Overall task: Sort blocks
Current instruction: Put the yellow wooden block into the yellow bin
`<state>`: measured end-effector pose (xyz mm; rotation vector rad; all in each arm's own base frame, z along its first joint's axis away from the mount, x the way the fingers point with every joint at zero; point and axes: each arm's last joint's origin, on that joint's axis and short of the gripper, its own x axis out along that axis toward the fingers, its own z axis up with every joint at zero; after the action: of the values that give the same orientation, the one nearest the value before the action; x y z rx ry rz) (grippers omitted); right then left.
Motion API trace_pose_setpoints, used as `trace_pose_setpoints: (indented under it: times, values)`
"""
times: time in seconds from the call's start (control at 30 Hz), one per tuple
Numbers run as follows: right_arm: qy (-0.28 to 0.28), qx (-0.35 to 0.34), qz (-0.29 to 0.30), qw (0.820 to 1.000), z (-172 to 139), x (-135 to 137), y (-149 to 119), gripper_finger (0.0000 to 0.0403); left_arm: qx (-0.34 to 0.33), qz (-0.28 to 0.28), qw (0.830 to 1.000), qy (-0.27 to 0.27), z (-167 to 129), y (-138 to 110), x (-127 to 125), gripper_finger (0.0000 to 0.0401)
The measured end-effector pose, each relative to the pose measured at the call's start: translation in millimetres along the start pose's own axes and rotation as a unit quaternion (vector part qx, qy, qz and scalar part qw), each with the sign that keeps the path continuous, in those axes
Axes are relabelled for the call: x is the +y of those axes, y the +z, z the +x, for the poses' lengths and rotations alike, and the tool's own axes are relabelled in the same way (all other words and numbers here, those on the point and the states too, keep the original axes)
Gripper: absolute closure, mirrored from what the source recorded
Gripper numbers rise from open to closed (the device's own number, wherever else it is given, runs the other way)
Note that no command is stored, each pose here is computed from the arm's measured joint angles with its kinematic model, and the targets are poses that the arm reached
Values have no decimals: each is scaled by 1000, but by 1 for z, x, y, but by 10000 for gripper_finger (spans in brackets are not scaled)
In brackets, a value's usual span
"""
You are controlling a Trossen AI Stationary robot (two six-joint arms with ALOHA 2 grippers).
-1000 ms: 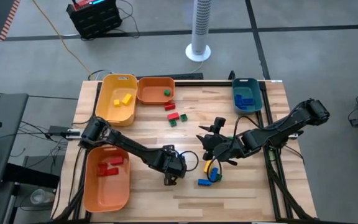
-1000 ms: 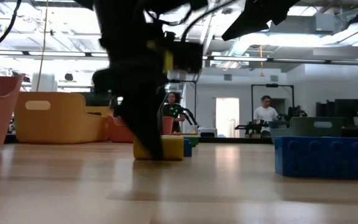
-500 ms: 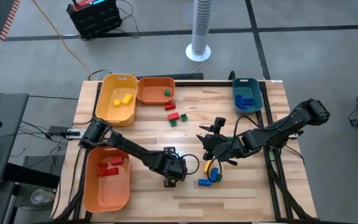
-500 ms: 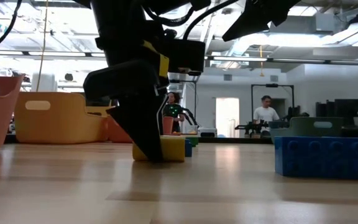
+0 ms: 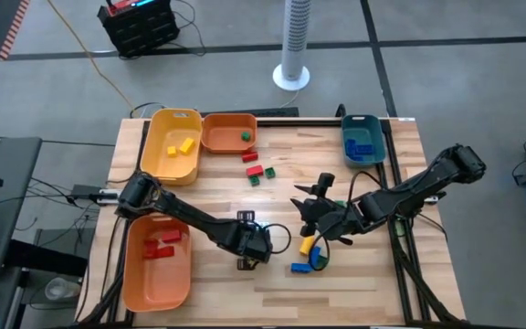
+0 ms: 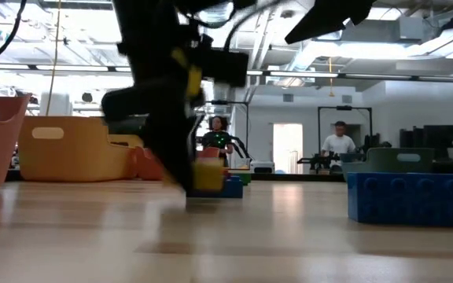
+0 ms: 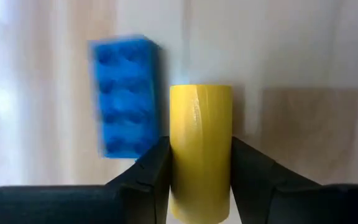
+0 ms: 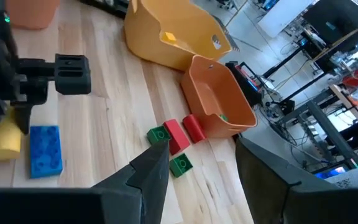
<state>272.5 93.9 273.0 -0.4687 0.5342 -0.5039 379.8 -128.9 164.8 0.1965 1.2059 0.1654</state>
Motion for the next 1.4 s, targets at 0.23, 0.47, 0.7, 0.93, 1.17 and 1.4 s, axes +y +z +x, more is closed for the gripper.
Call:
trace_pose_setpoints:
  times: [0.23,0.47,0.7,0.93,1.17,1.4]
  values:
    - [-2,10,-6,1000,-2,-3,-3,207,-3,50,998,46,-31,-3,16,281]
    - [-29,44,-47,997,9,-25,-8,207,49,81,990,106,-61,-15,67,281]
    - [-56,54,-34,996,17,-50,-8,207,82,-8,983,166,-81,-60,149,281]
    - [-62,56,-24,996,20,-53,-8,207,94,-154,950,254,-103,-113,230,281]
    - [-59,20,-18,998,19,-52,2,207,168,-254,920,246,-111,-156,283,281]
    - [-41,6,-19,999,13,-46,4,207,248,-316,905,141,-98,-185,307,281]
